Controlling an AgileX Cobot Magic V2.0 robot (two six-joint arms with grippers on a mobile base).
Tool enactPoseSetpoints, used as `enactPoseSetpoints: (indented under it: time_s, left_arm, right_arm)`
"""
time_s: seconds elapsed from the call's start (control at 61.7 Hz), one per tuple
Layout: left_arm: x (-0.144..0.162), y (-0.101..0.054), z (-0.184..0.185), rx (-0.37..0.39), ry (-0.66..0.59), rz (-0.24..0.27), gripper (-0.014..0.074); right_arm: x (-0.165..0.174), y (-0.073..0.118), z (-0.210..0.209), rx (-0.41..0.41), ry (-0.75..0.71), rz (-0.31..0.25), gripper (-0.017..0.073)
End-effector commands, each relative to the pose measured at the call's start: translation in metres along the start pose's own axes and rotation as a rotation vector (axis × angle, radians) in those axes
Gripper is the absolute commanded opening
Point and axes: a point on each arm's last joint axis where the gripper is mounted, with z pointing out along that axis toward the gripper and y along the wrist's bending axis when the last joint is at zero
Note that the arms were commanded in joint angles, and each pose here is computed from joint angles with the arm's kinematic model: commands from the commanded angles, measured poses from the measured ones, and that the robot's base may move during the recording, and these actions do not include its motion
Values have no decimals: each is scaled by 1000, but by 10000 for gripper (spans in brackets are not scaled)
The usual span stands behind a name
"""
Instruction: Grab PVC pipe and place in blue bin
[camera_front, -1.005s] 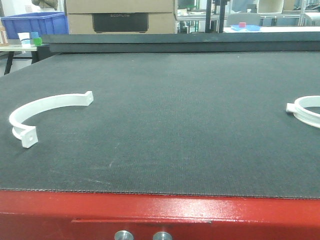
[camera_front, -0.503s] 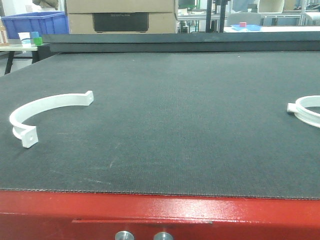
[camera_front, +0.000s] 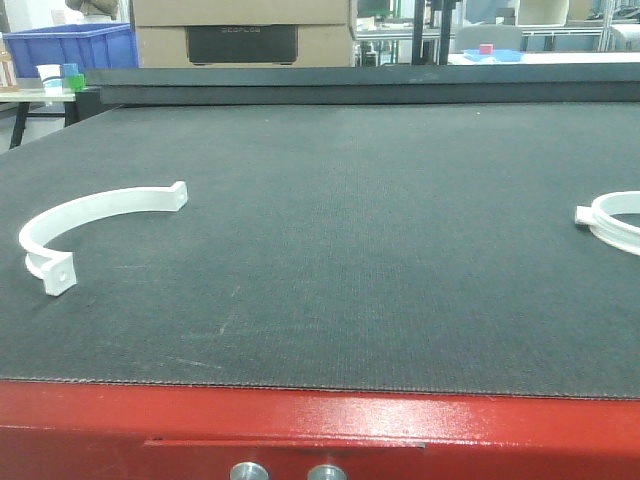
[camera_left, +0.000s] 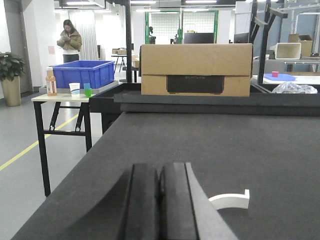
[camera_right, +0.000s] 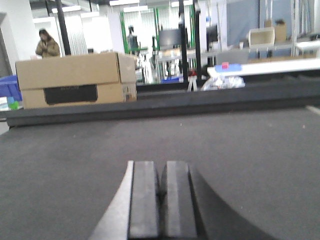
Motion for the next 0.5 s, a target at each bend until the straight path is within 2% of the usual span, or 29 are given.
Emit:
enactPoseSetpoints:
  time_s: [0.0, 0.081, 0.195, 0.276, 0.486]
  left_arm:
    - [-10, 1, 1, 2, 33, -11, -111]
    - [-16, 0, 5, 5, 64, -35, -111]
    - [-24, 0, 14, 14, 99, -95, -111]
    - [-29, 0, 21, 15, 126, -100, -111]
    - [-34, 0, 40, 14, 201, -93, -111]
  right_arm:
    - [-13, 2, 7, -3, 24, 11, -169]
    - [-23, 4, 13, -2, 27, 13, -169]
    - [-34, 5, 18, -2, 13, 13, -169]
    - [-38, 6, 17, -4, 1, 13, -169]
    - [-51, 5, 16, -1, -144, 20, -169]
